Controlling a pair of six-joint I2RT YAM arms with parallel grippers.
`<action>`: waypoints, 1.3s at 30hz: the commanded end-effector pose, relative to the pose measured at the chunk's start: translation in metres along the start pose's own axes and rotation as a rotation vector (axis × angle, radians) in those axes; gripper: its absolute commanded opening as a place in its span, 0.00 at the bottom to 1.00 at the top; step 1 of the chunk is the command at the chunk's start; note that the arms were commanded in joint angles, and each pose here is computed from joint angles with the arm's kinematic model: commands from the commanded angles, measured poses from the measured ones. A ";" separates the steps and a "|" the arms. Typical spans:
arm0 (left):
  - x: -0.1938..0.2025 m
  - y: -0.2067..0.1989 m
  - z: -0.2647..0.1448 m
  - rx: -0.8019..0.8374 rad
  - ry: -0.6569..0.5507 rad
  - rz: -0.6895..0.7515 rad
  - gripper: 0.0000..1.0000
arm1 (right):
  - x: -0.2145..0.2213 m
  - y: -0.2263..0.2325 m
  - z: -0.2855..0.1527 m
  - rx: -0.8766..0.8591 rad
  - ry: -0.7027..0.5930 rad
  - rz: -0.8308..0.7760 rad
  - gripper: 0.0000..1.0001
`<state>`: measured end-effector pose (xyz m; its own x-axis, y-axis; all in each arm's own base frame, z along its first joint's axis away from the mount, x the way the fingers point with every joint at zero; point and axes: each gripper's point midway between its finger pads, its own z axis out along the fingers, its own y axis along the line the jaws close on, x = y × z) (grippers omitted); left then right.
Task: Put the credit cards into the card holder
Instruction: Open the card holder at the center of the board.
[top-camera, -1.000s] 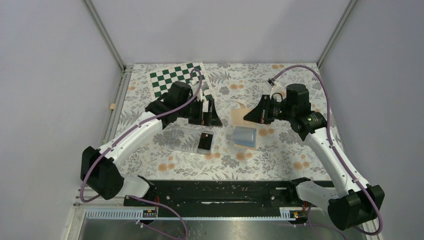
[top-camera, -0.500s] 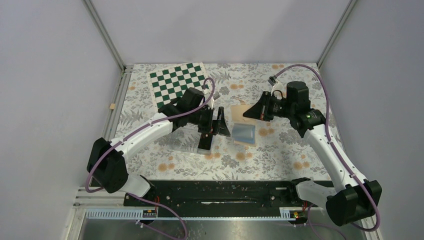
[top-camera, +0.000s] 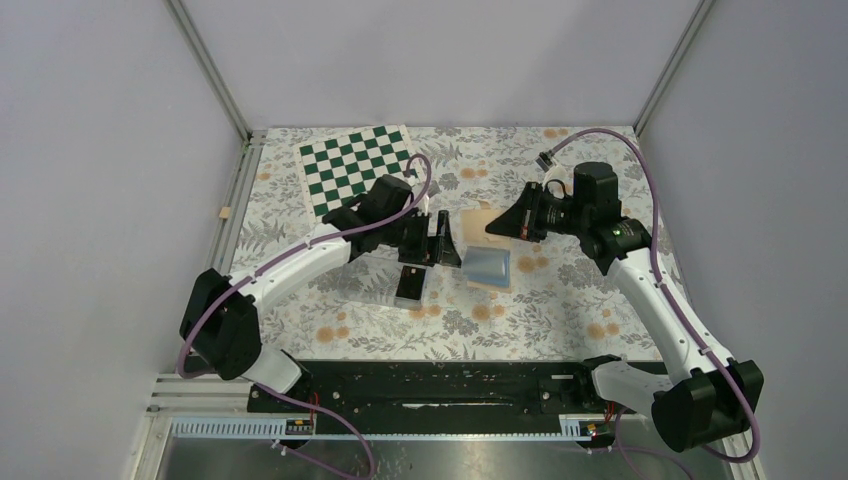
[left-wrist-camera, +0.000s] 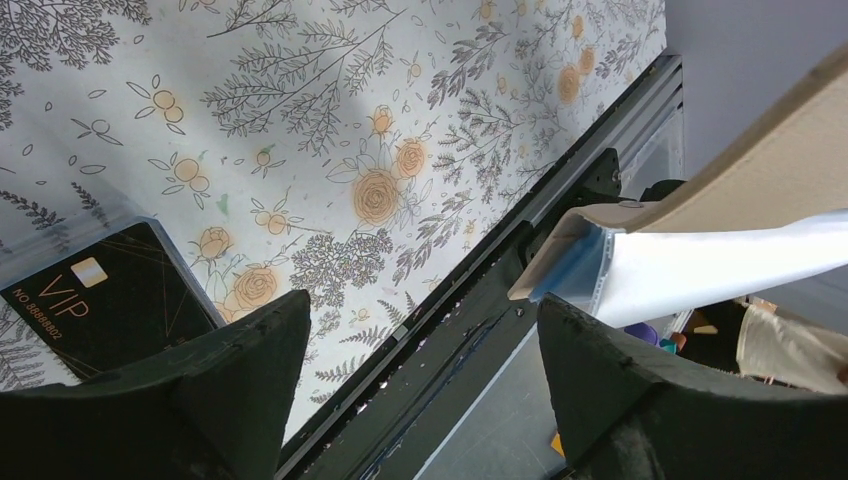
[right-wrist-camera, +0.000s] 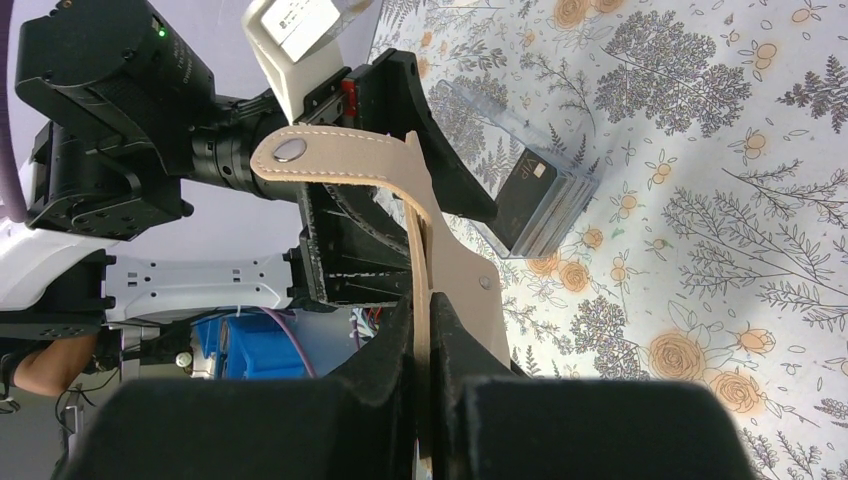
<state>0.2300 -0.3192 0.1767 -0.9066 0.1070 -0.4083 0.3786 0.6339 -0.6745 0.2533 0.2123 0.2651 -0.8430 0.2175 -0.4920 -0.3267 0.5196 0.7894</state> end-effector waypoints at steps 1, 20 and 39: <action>-0.012 -0.014 0.002 0.048 -0.041 0.025 0.82 | -0.016 0.019 -0.005 -0.061 -0.035 -0.041 0.00; -0.020 -0.045 -0.021 0.189 -0.123 0.061 0.71 | -0.010 0.015 -0.003 -0.078 -0.015 -0.014 0.00; -0.052 -0.059 -0.038 0.401 -0.298 -0.028 0.75 | -0.001 0.027 -0.002 -0.179 0.012 0.063 0.00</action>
<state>0.2447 -0.3270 0.2187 -0.8866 -0.1141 -0.4482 0.3667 0.4173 -0.8315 0.2489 0.2206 0.2673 -0.8778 0.2277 -0.4214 -0.3005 0.4234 0.8547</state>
